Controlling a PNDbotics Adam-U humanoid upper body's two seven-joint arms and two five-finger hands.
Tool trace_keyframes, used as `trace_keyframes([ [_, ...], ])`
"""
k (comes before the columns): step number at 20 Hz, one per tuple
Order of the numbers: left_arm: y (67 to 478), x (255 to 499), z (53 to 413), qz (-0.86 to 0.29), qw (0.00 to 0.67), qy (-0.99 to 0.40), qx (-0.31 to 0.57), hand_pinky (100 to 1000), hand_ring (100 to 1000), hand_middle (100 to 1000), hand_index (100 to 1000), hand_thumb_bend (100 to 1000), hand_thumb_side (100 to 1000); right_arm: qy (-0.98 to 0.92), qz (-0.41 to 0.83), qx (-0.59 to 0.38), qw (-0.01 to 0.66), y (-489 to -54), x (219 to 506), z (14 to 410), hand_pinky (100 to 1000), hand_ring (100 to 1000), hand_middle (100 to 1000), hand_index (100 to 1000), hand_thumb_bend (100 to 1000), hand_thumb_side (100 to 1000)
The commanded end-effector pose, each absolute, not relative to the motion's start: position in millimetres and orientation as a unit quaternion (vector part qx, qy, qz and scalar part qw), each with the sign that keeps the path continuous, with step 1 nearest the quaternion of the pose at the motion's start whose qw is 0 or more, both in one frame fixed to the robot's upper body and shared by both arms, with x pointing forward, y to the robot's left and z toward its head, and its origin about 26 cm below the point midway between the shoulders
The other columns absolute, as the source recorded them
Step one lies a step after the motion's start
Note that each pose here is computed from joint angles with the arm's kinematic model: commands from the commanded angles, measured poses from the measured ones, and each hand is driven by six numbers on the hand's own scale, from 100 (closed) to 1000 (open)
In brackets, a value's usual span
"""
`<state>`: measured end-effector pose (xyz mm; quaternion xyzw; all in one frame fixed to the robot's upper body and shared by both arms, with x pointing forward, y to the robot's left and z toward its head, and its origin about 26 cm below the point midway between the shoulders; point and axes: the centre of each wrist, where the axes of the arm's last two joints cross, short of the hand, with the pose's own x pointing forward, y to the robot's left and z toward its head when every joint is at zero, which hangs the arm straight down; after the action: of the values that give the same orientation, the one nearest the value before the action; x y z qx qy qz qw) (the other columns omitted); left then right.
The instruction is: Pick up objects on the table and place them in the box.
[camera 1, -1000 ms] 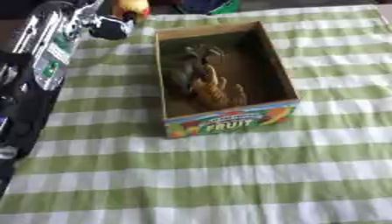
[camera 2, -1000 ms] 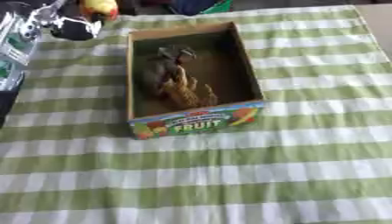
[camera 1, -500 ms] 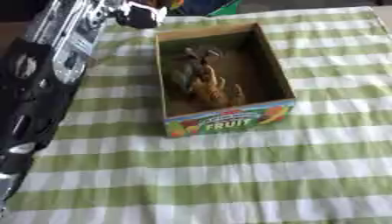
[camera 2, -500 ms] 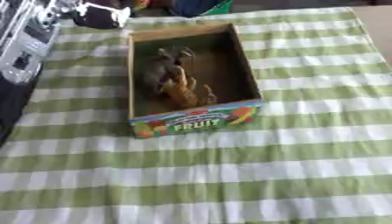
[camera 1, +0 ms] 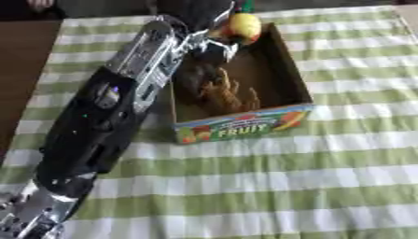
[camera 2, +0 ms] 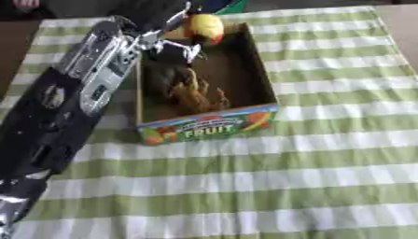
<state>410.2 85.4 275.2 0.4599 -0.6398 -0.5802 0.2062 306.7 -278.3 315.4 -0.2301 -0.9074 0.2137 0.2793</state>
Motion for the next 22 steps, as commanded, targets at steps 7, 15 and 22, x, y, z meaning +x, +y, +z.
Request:
trace_keyframes([
  [7,76,418,261,-0.598,0.198,-0.627,0.457,442,637,597,664,100,255,-0.913,0.218,-0.228,0.258,-276,302,325,788,827,757,852,100,1000],
  [15,71,426,246,-0.675,0.179,-0.556,0.450,546,779,770,865,129,611,-0.911,0.216,-0.230,0.264,-278,302,323,788,827,756,851,100,1000],
  [22,77,422,258,-0.662,0.183,-0.535,0.492,609,834,833,948,825,1000,-0.911,0.217,-0.231,0.263,-278,302,323,788,828,757,852,100,1000],
])
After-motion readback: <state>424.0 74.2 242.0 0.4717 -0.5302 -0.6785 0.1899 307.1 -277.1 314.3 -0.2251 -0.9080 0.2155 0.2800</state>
